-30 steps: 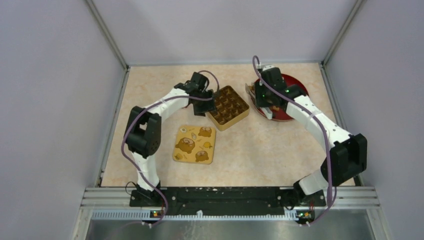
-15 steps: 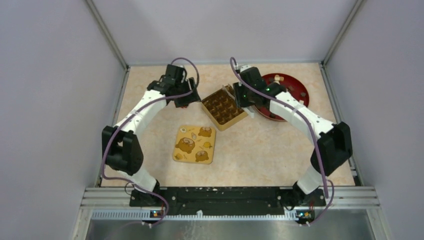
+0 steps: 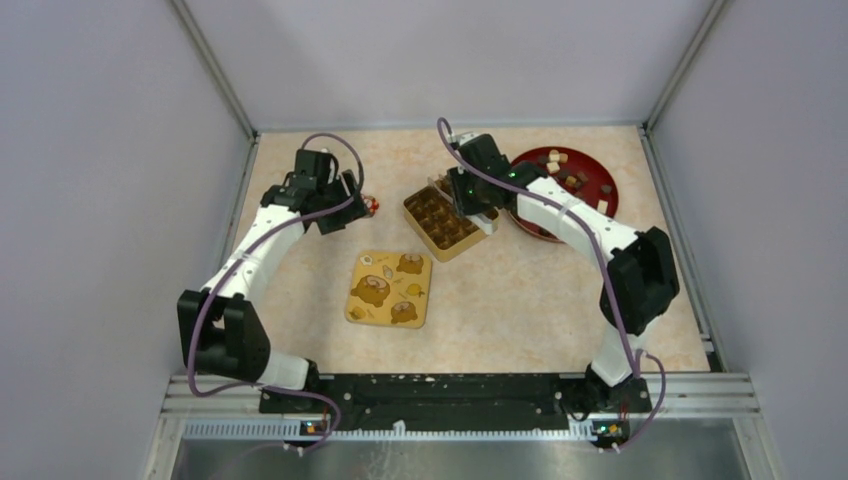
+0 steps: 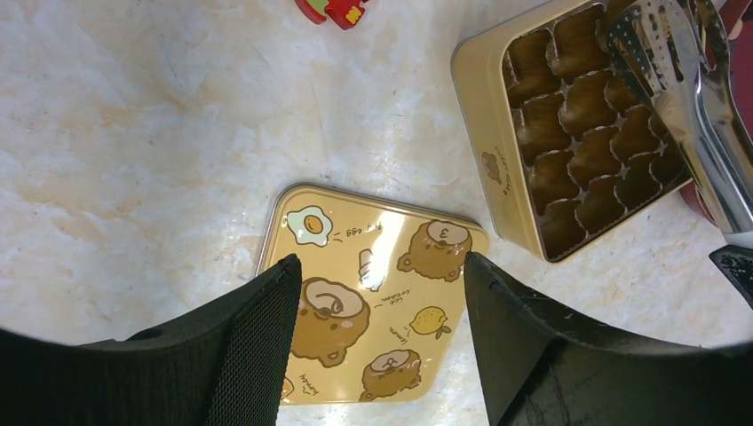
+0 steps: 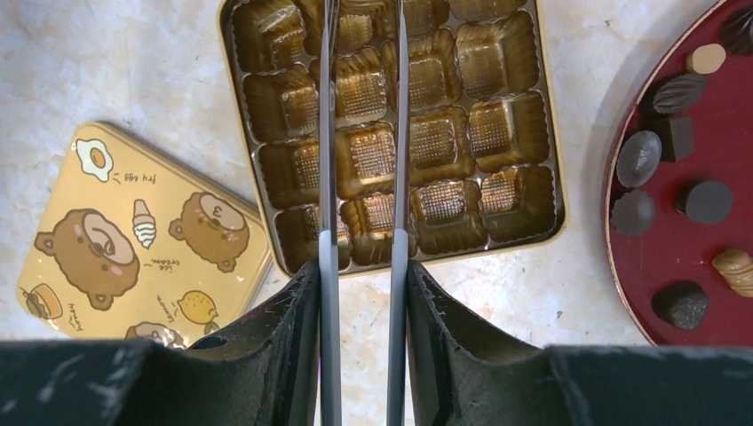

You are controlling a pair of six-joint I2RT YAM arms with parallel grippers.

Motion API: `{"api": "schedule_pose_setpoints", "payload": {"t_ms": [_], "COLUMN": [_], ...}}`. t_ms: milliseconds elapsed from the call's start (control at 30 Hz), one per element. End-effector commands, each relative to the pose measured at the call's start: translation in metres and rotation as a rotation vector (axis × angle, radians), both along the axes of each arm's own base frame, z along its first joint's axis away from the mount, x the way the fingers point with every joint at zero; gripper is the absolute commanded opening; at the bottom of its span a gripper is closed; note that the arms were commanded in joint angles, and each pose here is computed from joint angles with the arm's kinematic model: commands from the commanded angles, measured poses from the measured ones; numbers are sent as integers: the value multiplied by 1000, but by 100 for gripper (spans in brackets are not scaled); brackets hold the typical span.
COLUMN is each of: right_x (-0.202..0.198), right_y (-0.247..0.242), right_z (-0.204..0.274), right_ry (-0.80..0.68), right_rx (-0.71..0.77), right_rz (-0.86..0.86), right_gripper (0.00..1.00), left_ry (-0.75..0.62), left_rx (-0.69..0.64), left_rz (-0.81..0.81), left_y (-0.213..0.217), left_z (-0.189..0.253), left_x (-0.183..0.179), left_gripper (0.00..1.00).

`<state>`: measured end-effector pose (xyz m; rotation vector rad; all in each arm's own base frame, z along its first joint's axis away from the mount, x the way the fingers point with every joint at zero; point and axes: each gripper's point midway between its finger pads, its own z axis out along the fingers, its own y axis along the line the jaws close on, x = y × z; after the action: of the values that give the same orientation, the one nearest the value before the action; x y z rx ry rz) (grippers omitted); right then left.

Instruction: Pack the chocolate

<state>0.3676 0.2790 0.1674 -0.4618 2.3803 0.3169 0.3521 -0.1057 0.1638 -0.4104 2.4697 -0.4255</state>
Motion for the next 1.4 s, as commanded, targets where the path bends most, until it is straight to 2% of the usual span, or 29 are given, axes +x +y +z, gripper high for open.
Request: {"api": "schedule_pose_setpoints", "payload": {"t_ms": [0,167,433,1100,1167,1300,1367], "right_x": [11,5,7,9,9,10,10], "right_y": [24,30,31,31,30,29,27], "right_z": [28,21,19,25,27,39,47], "right_ry": [-77,-65,-63,-72,-78,-104,-121], "right_rx": [59,46,45,41,44,55,60], "right_rz": [37,54,48,40,39,34,31], "right_gripper": [22,23,33,39,36,21,17], "left_ry": [-37,-29,-12,-2,0,1,1], "left_rx": [-20,-26,-40,-44,-44,-45,-45], "left_rz": [-1,-11,-25,-35,-35,-37,-39], "left_y": [-1,-3,-7,-8,-8,-8,-8], "left_z": [8,4,-1,-5,-5,-5,-5], "left_x": [2,2,1,0,0,0,-1], "left_gripper": [73,73,73,73,73,73,73]}}
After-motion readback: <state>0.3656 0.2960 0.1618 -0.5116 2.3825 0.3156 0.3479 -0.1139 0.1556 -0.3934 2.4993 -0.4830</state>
